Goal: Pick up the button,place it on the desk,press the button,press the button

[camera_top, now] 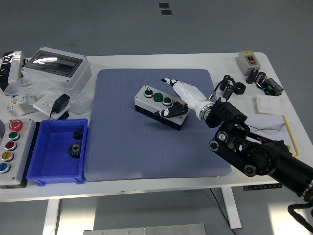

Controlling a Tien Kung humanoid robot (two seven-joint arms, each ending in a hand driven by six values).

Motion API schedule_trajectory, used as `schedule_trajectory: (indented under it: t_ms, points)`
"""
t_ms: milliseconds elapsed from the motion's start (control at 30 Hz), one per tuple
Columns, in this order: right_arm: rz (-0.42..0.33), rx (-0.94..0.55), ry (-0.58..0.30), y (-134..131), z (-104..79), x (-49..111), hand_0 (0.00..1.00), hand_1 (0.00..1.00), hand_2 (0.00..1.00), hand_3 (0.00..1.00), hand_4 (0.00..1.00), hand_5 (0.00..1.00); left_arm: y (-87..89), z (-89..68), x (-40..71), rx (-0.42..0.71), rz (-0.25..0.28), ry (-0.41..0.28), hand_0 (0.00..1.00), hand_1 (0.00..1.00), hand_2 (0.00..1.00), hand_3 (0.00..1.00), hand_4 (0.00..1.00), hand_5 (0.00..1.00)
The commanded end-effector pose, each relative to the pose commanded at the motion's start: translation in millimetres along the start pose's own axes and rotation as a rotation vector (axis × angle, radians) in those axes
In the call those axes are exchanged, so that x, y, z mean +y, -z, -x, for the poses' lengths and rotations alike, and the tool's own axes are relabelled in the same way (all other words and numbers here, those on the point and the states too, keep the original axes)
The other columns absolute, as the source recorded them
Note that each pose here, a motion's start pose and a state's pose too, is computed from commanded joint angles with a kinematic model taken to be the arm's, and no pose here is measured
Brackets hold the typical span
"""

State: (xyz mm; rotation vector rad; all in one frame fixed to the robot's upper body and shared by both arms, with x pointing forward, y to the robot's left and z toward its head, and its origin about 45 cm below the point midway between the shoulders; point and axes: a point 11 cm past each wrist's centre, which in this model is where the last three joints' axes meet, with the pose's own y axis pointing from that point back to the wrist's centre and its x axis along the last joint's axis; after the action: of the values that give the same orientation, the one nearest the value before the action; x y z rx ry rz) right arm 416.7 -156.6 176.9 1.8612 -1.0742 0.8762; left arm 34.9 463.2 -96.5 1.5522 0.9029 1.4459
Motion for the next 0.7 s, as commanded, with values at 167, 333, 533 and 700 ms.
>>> schedule_trajectory:
  t_ms: [167,333,533,700]
  points:
    - [0.026,0.028,0.016,-3.3,8.0,-1.4,0.998,0.998,0.998,0.998,0.998,0.423,0.0,-3.3,-0.1,-0.004,0.0,-0.005,0.624,0.545,0.527,0.59,0.635,0.174]
    - [0.058,0.053,0.008,-6.3,11.3,-2.7,0.998,0.998,0.998,0.998,0.998,0.422,0.9,-2.2,-0.1,-0.008,-0.002,-0.002,0.624,0.544,0.527,0.59,0.635,0.174]
    - [0.125,0.06,-0.016,-16.9,12.3,-3.8,0.952,0.983,0.998,0.998,0.998,0.427,1.2,0.2,-0.1,-0.01,-0.003,0.003,0.623,0.544,0.527,0.589,0.635,0.174]
    - [0.157,0.072,-0.026,-20.3,16.0,-3.6,0.535,0.692,0.777,0.998,0.998,0.463,1.1,-0.2,-0.1,-0.011,-0.003,0.002,0.623,0.544,0.527,0.588,0.633,0.171]
